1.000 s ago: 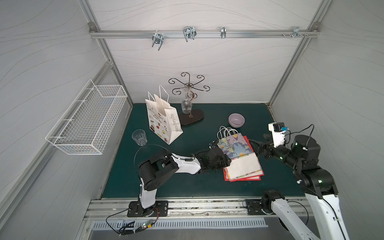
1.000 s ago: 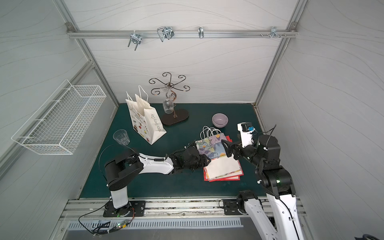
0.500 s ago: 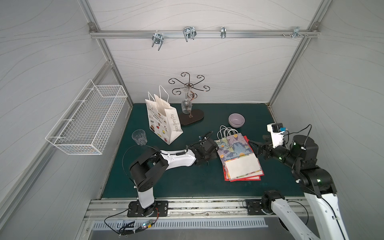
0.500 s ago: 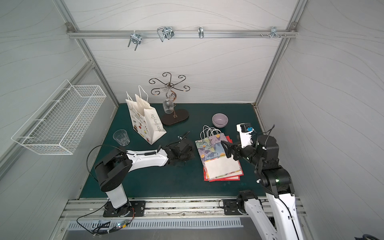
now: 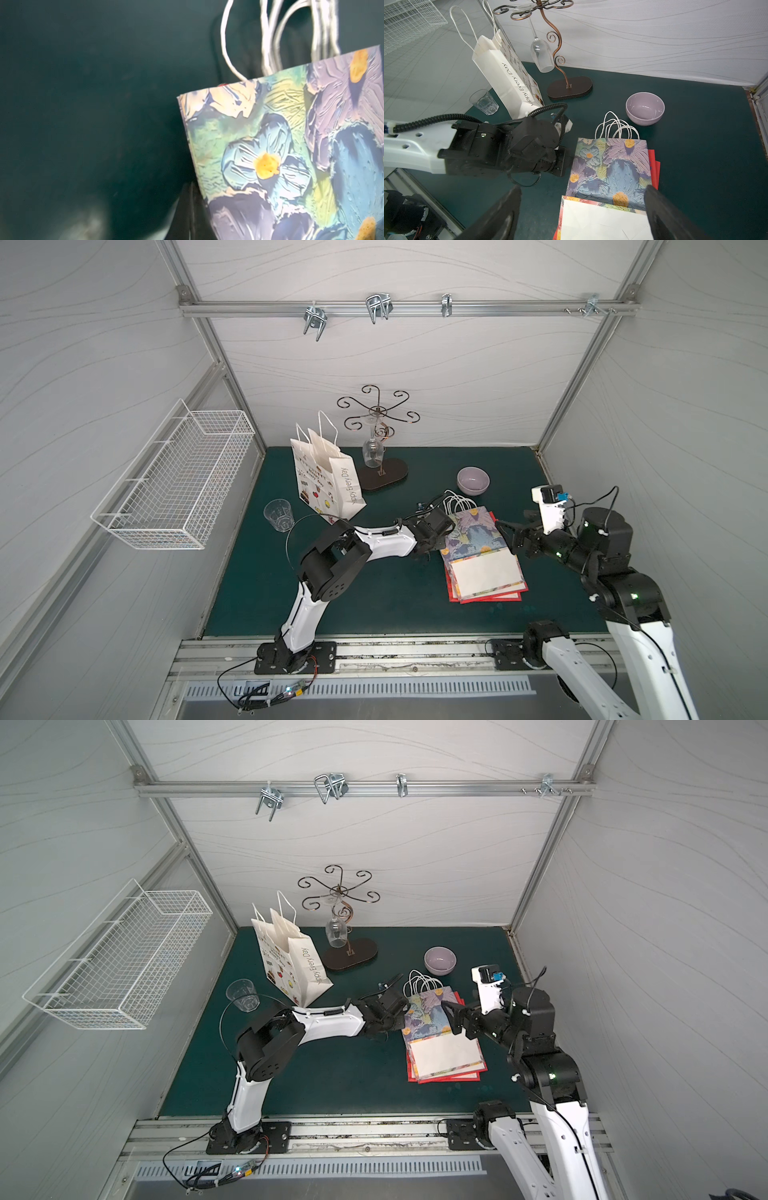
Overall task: Put away the paper bag
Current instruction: Place the paper bag at the center of the board.
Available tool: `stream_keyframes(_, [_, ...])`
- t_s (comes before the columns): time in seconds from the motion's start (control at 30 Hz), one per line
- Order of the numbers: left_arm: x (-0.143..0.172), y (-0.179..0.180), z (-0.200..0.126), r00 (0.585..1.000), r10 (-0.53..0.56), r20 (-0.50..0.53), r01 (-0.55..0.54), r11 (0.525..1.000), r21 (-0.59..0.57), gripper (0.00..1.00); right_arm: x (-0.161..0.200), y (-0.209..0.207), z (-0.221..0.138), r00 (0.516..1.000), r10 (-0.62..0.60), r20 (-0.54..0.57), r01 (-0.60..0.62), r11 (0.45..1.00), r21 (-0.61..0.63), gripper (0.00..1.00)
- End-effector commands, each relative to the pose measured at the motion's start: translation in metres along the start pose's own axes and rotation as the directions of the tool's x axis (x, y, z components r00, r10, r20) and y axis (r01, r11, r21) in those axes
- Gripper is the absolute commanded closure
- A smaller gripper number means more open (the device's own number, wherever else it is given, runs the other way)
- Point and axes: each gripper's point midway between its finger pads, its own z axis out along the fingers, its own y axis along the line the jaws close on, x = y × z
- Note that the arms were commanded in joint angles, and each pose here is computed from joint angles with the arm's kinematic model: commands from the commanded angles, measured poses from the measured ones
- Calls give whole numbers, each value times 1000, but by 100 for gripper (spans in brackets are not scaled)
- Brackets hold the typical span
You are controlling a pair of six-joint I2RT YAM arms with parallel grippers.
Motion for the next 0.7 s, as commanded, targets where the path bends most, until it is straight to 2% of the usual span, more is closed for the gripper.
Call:
stream_keyframes(0.0, [-7, -7, 9, 998, 65, 18, -65, 998, -2, 93, -4, 2, -2, 1000, -2, 2, 2, 1000, -9, 8])
stream_keyframes(0.13, [-12, -13, 9, 993, 109, 34, -109, 994, 11, 75, -3, 2, 3, 1000, -12, -18, 12, 1000, -18, 8])
stream_keyframes(0.27, [-39, -10, -19, 982, 140, 130, -137, 990, -27, 68, -3, 0, 11, 999, -21, -38, 20, 999, -30, 7])
stream_keyframes(0.47, [-82, -5, -107, 915, 215, 341, -218, 976, -30, 63, 2, 1, 32, 998, -7, -63, 2, 997, -79, 10])
stream_keyframes(0.6, [-90, 27, -166, 874, 225, 430, -217, 974, -69, 63, -4, 10, 50, 997, -39, -74, 29, 991, -129, 10])
stream_keyframes(0.67, [-88, 52, -184, 871, 227, 436, -196, 974, -116, 63, -8, 21, 63, 995, -69, -76, 55, 985, -164, 10])
